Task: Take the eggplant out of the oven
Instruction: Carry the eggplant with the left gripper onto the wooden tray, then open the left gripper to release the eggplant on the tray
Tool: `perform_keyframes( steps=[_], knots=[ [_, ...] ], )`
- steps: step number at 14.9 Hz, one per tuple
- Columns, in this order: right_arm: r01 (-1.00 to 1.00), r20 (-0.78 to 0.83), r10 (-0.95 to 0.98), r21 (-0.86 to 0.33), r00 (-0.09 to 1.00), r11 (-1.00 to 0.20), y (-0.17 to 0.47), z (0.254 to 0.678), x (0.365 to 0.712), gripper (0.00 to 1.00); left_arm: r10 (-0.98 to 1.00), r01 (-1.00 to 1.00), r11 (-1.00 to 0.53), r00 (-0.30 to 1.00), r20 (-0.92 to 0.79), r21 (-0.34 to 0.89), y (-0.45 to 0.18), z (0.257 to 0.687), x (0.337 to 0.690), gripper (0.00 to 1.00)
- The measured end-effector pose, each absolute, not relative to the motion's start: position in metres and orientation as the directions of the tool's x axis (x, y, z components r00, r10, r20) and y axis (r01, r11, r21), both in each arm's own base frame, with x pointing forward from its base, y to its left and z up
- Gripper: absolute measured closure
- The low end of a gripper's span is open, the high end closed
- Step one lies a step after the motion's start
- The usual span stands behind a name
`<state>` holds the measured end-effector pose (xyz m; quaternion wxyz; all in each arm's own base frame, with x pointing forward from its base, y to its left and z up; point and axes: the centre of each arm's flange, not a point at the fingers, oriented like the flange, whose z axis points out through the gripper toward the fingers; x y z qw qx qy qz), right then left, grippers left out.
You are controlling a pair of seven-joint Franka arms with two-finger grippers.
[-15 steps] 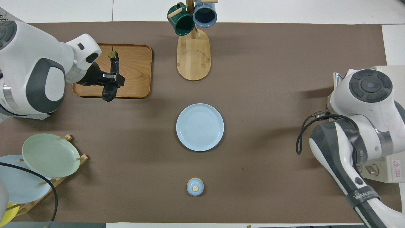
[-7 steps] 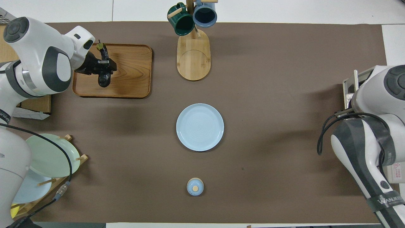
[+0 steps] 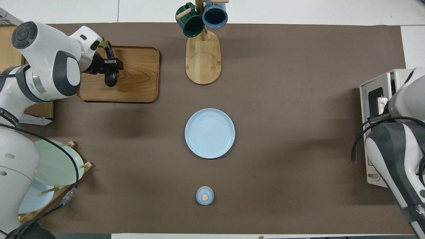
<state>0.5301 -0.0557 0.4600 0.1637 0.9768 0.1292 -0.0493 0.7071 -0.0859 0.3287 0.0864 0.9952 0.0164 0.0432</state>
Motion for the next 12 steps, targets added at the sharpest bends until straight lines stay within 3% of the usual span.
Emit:
perform_keyframes(
  steps=[2,8,12],
  knots=[
    [0.250,-0.167,0.209,0.284,0.964,-0.926,-0.057,0.467,0.527,0.99,0.023,0.011,-0.989,0.996,0.084,0.151,-0.086,0.328,0.707,0.60],
    [0.155,-0.154,0.126,0.195,0.980,-0.969,-0.053,0.562,0.523,0.99,0.003,-0.005,-0.992,0.998,0.064,0.128,-0.085,0.334,0.705,0.02],
    [0.136,-0.126,0.119,0.132,0.985,-0.982,-0.043,0.601,0.522,0.99,0.019,0.009,-0.990,0.998,0.066,0.139,-0.074,0.395,0.695,0.00]
  ],
)
